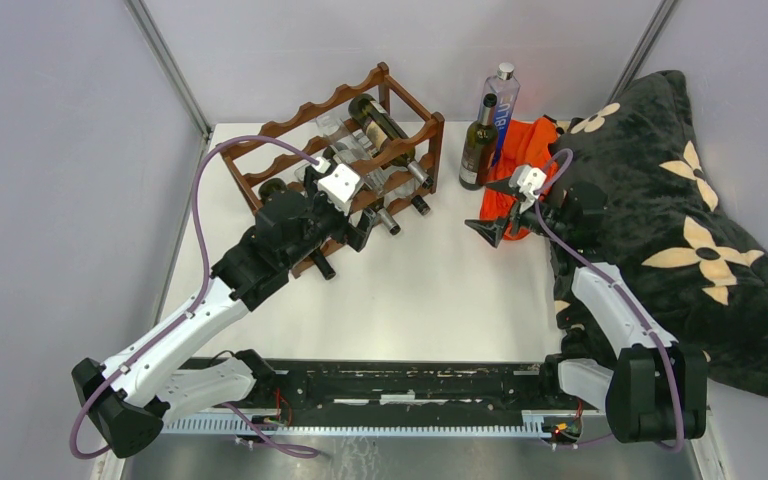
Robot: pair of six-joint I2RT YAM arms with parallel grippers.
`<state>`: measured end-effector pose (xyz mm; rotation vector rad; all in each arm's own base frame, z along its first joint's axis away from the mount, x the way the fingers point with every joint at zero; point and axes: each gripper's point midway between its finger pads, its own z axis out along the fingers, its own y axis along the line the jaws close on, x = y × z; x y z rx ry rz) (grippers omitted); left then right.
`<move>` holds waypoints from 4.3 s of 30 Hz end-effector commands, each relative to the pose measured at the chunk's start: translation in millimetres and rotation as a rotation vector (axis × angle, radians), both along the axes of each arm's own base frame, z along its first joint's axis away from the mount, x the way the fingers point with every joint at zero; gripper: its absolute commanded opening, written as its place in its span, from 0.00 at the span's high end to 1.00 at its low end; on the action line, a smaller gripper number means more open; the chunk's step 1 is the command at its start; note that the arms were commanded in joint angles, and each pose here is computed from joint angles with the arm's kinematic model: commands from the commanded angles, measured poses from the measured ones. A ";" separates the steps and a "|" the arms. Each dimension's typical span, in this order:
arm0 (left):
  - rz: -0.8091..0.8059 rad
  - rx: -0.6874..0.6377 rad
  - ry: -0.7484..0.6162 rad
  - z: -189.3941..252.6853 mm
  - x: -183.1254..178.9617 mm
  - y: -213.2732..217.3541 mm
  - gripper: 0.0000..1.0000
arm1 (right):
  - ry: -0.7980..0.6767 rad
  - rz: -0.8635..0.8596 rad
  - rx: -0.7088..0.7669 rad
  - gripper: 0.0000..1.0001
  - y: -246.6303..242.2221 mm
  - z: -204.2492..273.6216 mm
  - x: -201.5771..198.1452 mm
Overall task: Put the wine bottle on the wine rack
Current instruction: Pick up the wine bottle from the center of the board.
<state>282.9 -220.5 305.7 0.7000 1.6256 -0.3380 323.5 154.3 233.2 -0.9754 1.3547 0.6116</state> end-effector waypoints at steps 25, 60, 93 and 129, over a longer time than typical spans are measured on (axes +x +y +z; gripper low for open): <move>0.031 -0.022 -0.106 30.3 0.4 12.3 0.00 | -0.173 -0.228 -0.149 0.02 -31.7 99.9 97.4; 0.038 -0.016 -0.114 31.9 0.1 14.8 0.00 | 0.202 -0.646 0.069 0.02 -39.8 72.8 227.1; 0.028 -0.030 -0.121 35.6 -2.6 14.5 0.00 | 0.024 -0.517 0.181 1.00 -40.0 172.9 146.4; -0.315 -0.511 0.317 23.5 -98.9 -32.1 0.00 | 0.466 0.000 0.383 1.00 6.4 81.3 -54.1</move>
